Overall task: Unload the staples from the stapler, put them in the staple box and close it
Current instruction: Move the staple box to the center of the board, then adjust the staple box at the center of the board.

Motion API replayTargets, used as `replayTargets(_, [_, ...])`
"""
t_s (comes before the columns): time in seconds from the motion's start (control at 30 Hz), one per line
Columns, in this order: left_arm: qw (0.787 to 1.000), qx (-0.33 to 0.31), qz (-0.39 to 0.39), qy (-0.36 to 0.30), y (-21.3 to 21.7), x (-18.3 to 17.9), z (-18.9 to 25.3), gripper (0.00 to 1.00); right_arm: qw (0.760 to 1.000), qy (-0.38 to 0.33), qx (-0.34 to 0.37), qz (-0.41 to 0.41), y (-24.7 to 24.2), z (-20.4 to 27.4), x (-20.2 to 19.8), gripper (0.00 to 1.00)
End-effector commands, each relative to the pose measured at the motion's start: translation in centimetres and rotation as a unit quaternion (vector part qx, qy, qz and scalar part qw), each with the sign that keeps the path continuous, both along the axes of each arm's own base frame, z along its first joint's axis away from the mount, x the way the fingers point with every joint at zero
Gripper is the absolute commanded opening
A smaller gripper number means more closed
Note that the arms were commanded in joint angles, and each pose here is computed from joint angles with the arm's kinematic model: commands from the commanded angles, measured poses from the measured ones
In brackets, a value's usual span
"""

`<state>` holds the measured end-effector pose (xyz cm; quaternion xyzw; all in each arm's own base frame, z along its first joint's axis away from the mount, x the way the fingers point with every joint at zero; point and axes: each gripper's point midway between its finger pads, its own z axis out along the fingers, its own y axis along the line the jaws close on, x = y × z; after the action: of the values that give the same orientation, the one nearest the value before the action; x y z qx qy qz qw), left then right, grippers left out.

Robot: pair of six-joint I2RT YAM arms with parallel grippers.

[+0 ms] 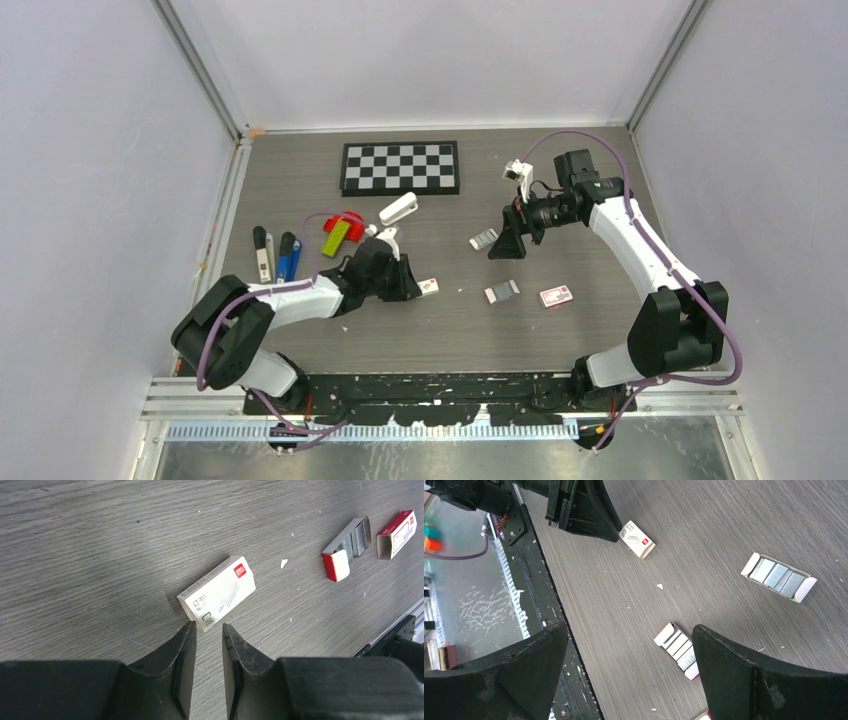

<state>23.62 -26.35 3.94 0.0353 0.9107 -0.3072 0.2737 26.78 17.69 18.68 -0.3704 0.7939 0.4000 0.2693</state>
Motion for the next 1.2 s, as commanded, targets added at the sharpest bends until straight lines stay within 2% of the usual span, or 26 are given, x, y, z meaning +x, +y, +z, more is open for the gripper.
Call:
replayTargets(0.0, [0.999, -0.025, 0.032, -0.028, -0.6, 2.1, 1.5, 0.27, 1.000, -0.018, 0.005, 0.007, 0.3, 0.9, 0.3, 0.98])
replayTargets(0.5, [0.997, -0.021, 0.075, 0.001, 0.3, 3.3, 0.2, 0.28, 1.000, -0.016, 0.006, 0.009, 0.4, 0.8, 0.2, 0.98])
replayTargets(0.63, [0.997, -0.019, 0.074, 0.006, 0.2, 3.3, -0.1, 0.21, 1.000, -0.015, 0.006, 0.009, 0.4, 0.8, 0.2, 0.98])
replayTargets(0.87, [0.997, -0.009, 0.075, 0.007, 0.4, 3.4, -0.5, 0.19, 1.000, -0.015, 0.005, 0.010, 0.4, 0.7, 0.2, 0.98])
replayTargets(1.0, [0.998, -0.004, 0.070, 0.011, 0.3, 3.3, -0.8, 0.11, 1.000, -0.014, 0.004, 0.010, 0.4, 0.6, 0.2, 0.98])
replayTargets(1.17, [0.998, -0.015, 0.065, 0.013, -0.3, 3.6, -0.6, 0.08, 1.000, -0.013, 0.001, 0.010, 0.4, 0.5, 0.2, 0.98])
